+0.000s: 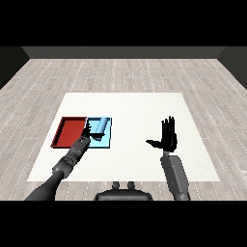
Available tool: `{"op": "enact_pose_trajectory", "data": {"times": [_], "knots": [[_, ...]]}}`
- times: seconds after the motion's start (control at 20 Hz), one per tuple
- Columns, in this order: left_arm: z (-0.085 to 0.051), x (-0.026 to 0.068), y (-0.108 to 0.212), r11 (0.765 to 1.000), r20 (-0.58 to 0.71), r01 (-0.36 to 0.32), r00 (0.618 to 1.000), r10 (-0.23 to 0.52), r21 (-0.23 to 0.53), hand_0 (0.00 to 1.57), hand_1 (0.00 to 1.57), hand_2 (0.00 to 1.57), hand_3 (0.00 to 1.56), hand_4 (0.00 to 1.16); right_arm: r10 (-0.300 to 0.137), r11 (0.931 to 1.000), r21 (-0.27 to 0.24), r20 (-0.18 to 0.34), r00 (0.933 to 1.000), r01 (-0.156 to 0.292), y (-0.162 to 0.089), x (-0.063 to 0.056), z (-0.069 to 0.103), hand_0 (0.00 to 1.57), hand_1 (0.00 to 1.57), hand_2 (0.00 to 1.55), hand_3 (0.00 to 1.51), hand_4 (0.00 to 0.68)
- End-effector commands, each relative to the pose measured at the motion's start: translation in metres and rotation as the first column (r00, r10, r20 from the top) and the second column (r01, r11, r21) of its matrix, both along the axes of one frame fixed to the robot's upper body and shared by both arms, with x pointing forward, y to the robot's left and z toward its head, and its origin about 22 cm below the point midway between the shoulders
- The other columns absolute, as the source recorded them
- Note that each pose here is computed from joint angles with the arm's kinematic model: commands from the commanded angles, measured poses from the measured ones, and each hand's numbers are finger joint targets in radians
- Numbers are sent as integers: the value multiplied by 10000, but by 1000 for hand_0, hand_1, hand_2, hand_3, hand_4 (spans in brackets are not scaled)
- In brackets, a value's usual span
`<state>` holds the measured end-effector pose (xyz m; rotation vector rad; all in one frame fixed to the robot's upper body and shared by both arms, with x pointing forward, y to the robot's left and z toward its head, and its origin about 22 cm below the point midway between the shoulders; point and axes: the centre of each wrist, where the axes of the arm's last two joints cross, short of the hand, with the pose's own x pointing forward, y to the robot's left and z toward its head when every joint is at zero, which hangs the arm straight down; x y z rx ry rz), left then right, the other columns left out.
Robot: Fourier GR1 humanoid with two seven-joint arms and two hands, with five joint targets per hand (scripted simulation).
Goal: Pick the blue can and put it in the blue box
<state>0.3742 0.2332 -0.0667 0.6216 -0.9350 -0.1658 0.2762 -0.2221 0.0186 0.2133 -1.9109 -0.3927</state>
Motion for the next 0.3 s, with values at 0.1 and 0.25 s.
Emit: {"op": "enact_pose_trajectory", "data": {"times": [0.1, 0.25], "knots": [[-38, -53, -25, 9975, 2563, -57, 9663, 237, -708, 0, 0, 0, 0, 0, 19, 10000, -52, 204, 9998, -18, -46, -49, 76, 0, 0, 0, 0, 0], [109, 57, -7, 9944, 3704, 618, 9285, -258, -854, 0, 0, 0, 0, 0, 448, 9976, -525, 91, 9990, -442, -26, -49, -32, 0, 0, 0, 0, 0]]}}
